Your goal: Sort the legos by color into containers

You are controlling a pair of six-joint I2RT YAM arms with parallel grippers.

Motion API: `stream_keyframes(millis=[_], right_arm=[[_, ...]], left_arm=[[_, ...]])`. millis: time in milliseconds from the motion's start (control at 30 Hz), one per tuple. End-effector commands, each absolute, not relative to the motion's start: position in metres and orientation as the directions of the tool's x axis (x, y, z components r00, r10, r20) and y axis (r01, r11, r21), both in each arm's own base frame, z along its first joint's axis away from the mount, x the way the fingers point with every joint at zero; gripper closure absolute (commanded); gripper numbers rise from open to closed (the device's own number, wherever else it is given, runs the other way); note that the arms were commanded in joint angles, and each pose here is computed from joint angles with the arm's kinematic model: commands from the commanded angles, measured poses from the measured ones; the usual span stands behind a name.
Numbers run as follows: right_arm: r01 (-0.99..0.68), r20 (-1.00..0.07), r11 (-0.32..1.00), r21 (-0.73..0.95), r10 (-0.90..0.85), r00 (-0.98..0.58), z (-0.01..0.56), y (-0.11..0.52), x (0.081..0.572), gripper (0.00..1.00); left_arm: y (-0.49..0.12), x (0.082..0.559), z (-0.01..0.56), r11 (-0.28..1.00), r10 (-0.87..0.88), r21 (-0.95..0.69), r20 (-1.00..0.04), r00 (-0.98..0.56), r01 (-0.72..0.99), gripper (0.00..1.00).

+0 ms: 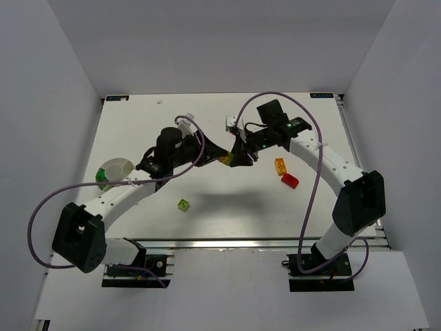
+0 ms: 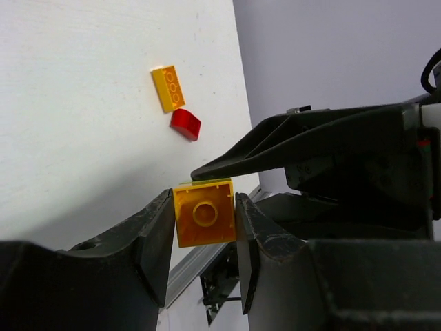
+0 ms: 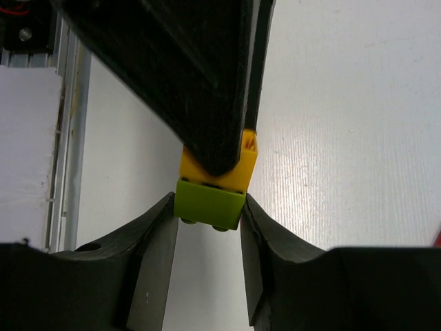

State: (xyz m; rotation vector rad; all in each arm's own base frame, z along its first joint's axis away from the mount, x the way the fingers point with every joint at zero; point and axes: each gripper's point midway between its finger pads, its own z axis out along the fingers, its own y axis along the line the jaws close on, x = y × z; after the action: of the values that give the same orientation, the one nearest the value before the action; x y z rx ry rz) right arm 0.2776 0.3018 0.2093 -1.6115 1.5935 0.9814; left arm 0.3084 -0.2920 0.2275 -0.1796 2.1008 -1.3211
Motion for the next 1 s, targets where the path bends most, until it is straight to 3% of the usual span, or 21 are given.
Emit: stream_keyframes(millis=[0, 233, 367, 467, 667, 967], right_arm=[[-0.999, -0.862, -0.047, 0.016, -0.506, 0.01, 0.213, 0.295, 0.27, 1.0], [-0.999, -0.863, -0.035, 0.028, -0.505, -0.006, 0.21, 0.297, 0.269, 1.0], [-0.999, -0.861, -0.025, 0.037, -0.509, -0.019, 0.208, 0.298, 0.27, 1.0], [-0.999, -0.862, -0.02, 0.049, -0.506, -0.032, 0.207, 0.3, 0.27, 1.0], [-0.998, -0.862, -0.016, 0.062, -0.505, -0.045, 0.205, 0.302, 0.268, 1.0], [-0.997, -0.864, -0.018, 0.077, -0.5, -0.058, 0.204, 0.304, 0.266, 1.0]], left_arm=[[-0.253, 0.321, 0.266, 0.535, -0.515, -0.81, -0.538, -0.667, 0.241, 1.0], [-0.192, 0.323, 0.267, 0.621, -0.584, -0.774, -0.563, -0.585, 0.125, 1.0], [-0.126, 0.312, 0.237, 0.811, -0.551, -0.555, -0.621, -0.558, -0.183, 1.0], [-0.08, 0.301, 0.229, 0.859, -0.51, -0.357, -0.668, -0.542, -0.367, 1.0], [-0.037, 0.279, 0.215, 0.882, -0.382, -0.067, -0.68, -0.626, -0.466, 1.0], [0.028, 0.295, 0.227, 0.826, -0.311, 0.122, -0.715, -0.626, -0.55, 1.0]])
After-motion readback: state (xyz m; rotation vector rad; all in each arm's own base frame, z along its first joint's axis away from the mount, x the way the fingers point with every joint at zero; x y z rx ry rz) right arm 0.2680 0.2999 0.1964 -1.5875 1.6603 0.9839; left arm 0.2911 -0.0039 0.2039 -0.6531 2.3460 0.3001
